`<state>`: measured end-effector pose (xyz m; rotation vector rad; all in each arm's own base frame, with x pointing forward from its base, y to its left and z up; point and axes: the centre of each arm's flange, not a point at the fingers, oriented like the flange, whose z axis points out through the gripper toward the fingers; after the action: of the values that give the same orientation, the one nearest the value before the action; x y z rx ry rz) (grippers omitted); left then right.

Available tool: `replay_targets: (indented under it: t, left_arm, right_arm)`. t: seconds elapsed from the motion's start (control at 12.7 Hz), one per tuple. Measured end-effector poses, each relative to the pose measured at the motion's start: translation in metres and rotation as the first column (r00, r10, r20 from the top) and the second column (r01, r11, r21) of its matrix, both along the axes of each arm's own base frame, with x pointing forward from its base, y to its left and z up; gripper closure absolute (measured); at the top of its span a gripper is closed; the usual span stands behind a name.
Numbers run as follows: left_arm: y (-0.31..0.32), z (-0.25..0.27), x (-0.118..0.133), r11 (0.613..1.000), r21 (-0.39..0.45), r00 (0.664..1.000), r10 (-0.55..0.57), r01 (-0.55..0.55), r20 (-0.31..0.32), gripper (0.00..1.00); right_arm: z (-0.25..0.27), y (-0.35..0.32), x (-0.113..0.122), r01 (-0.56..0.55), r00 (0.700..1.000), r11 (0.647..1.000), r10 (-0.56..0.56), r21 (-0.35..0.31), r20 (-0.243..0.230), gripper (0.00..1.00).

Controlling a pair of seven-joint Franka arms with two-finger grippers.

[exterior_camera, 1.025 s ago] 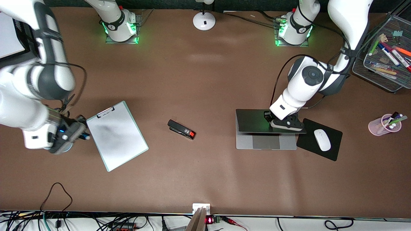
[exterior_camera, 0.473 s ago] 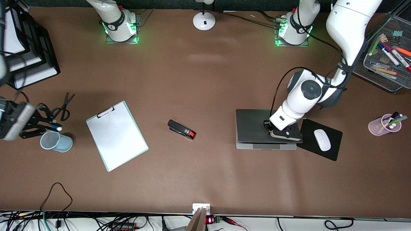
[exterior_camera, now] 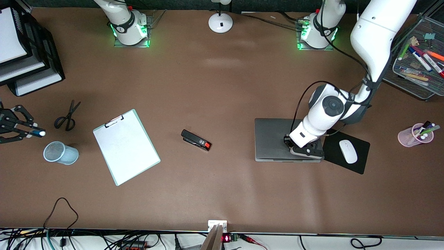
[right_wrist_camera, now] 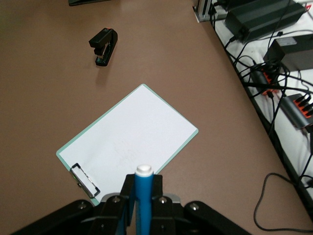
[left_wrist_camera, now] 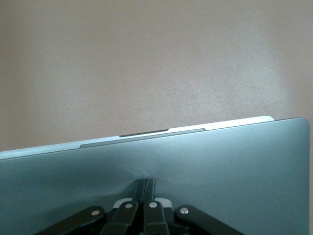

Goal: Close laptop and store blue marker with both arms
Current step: 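Lower the marker into the cup while the left gripper presses the lid shut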

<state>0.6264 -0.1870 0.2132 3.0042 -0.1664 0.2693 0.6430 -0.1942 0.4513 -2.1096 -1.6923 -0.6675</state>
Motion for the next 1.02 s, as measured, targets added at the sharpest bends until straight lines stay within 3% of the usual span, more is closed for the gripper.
replay_targets:
  t: [0.47, 1.02]
  left_arm:
    - [0.001, -0.028, 0.01, 0.999, -0.029, 1.0, 0.015, -0.015, -0.001, 0.99]
    - [0.007, -0.026, 0.016, 1.0, -0.022, 1.0, 0.018, -0.018, 0.014, 0.99]
  right_arm:
    - [-0.057, -0.048, 0.0, -0.041, 0.994, 0.98, 0.021, 0.195, 0.104, 0.83]
    - [-0.084, -0.063, 0.018, -0.062, 0.987, 0.967, 0.023, 0.247, 0.158, 0.83]
